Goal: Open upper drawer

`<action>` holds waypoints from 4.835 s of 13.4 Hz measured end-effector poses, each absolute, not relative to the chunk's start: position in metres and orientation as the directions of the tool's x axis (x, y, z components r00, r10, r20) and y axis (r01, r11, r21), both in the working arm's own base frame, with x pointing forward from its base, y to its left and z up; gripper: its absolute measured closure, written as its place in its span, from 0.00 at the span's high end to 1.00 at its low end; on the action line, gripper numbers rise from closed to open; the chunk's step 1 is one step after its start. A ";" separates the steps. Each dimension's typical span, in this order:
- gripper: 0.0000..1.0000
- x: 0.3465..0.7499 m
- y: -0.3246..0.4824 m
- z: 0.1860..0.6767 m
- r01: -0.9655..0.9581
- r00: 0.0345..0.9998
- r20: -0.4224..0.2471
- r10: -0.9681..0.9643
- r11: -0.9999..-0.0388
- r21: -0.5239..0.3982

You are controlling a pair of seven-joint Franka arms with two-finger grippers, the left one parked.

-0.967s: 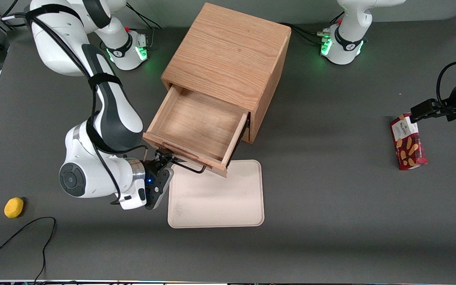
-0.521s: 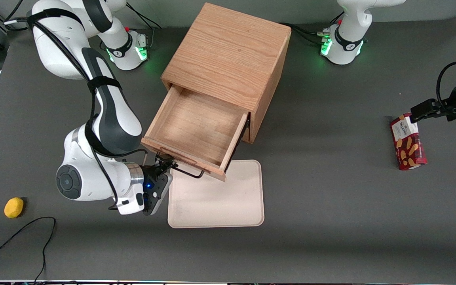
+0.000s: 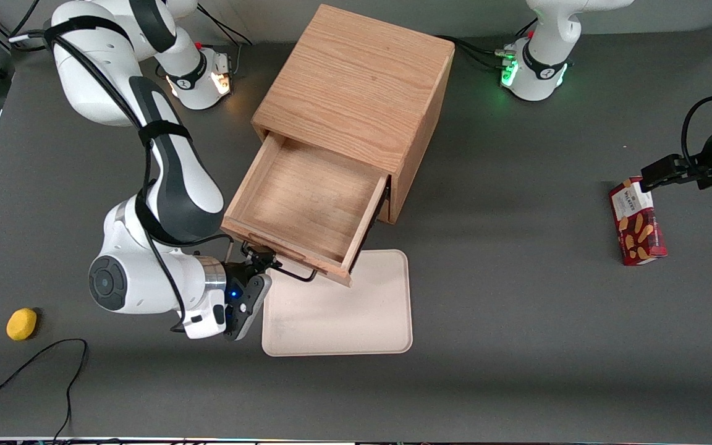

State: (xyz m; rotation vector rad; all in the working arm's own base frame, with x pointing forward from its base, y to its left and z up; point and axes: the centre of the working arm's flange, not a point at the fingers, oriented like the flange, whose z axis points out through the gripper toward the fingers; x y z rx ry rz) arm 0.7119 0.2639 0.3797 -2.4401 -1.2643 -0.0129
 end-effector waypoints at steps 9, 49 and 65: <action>1.00 0.723 0.249 0.377 0.783 0.603 0.207 0.770 -0.524 -0.335; 1.00 0.648 0.056 0.612 0.546 0.830 -0.034 0.557 -0.824 -0.153; 1.00 0.579 -0.007 0.602 0.007 0.989 -0.150 0.010 -1.000 -0.016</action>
